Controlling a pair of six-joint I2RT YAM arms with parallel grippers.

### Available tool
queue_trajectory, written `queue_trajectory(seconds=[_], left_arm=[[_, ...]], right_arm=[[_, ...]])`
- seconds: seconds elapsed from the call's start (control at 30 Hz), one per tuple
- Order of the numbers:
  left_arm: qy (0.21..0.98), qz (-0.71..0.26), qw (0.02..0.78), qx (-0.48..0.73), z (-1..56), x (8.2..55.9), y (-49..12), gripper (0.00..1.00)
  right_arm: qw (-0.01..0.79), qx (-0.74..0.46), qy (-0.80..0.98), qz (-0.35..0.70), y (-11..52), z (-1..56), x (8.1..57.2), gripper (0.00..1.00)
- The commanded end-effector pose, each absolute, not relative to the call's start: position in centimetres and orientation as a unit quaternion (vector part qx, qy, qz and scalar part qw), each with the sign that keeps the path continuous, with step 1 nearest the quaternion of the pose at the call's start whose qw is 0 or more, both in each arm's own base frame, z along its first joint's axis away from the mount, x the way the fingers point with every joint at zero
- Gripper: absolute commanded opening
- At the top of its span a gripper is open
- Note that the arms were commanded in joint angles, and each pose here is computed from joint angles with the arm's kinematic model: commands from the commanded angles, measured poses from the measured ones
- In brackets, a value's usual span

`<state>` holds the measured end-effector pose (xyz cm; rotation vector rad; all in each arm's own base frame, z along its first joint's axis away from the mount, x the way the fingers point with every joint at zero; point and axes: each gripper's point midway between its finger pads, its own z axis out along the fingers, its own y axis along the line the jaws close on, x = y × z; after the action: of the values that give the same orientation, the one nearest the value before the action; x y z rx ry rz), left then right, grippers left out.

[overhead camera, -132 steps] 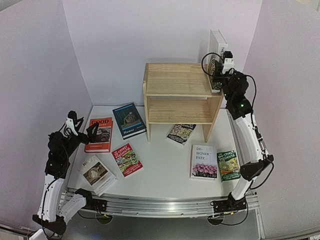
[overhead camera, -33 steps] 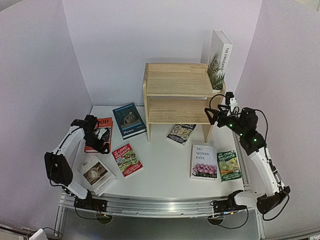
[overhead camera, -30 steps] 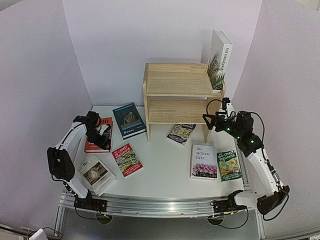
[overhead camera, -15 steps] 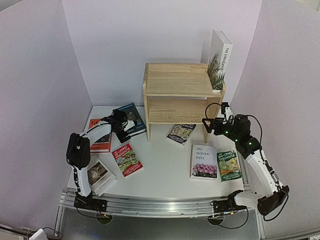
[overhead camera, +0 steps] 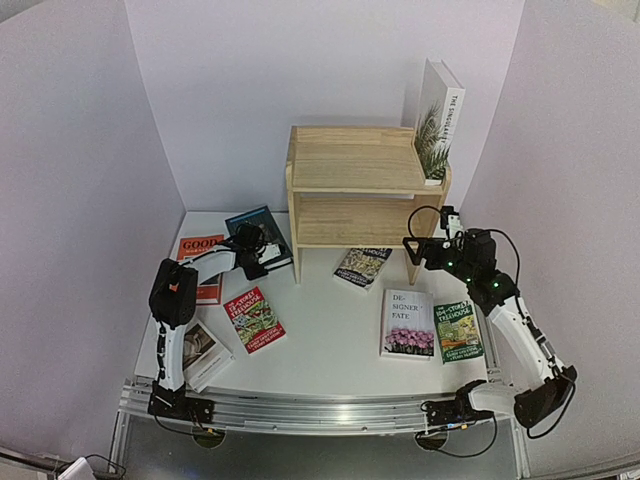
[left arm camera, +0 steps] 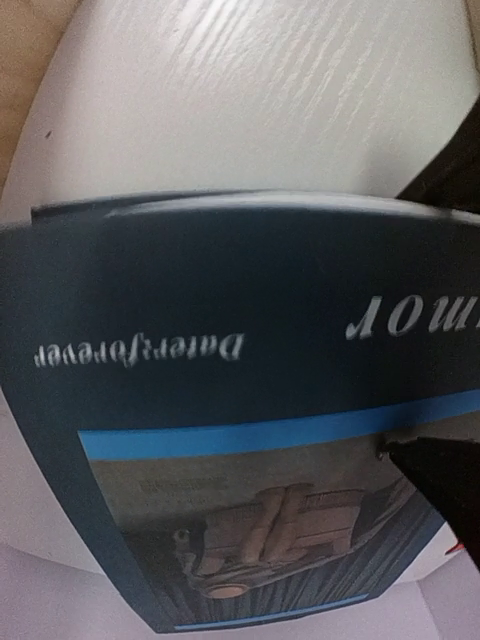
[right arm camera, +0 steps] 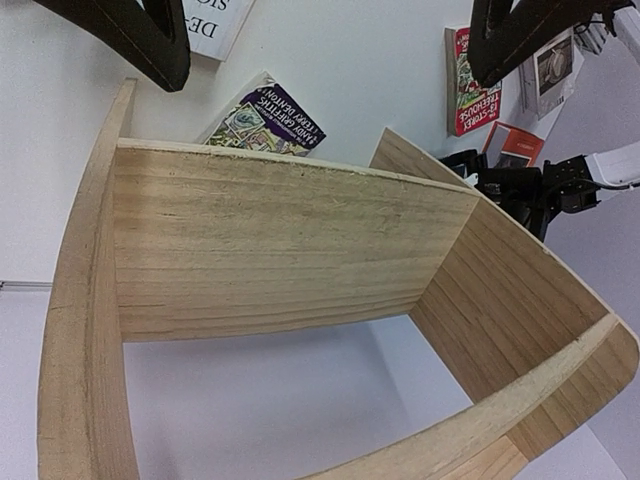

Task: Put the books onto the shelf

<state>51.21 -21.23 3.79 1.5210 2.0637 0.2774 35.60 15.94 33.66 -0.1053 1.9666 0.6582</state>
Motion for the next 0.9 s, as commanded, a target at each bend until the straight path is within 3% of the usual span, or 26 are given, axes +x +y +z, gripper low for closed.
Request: queue_trajectory(seconds=[0.0,0.1,0.2,0.5,0.87], left_arm=[[0.748,0.114,0.295,0.583,5.1,51.7,-21.5,0.58],[0.749,0.099,0.28,0.591,4.7,50.9,-21.5,0.34],[0.752,0.099,0.28,0.589,4.8,50.9,-21.4,0.03],[0.775,0.103,0.284,0.555,9.9,50.4,-19.4,0.0],[0.768,-0.012,0.195,0.611,16.1,33.5,-16.6,0.0]], right_arm=[[0.515,-0.033,0.81,0.28,16.1,34.2,35.9,0.94],[0.513,-0.03,0.811,0.281,16.1,34.1,35.9,0.94],[0.511,-0.029,0.811,0.284,16.3,34.1,35.8,0.93],[0.488,-0.042,0.818,0.3,18.2,32.9,34.5,0.91],[0.334,-0.117,0.869,0.347,32.2,26.4,30.3,0.92]])
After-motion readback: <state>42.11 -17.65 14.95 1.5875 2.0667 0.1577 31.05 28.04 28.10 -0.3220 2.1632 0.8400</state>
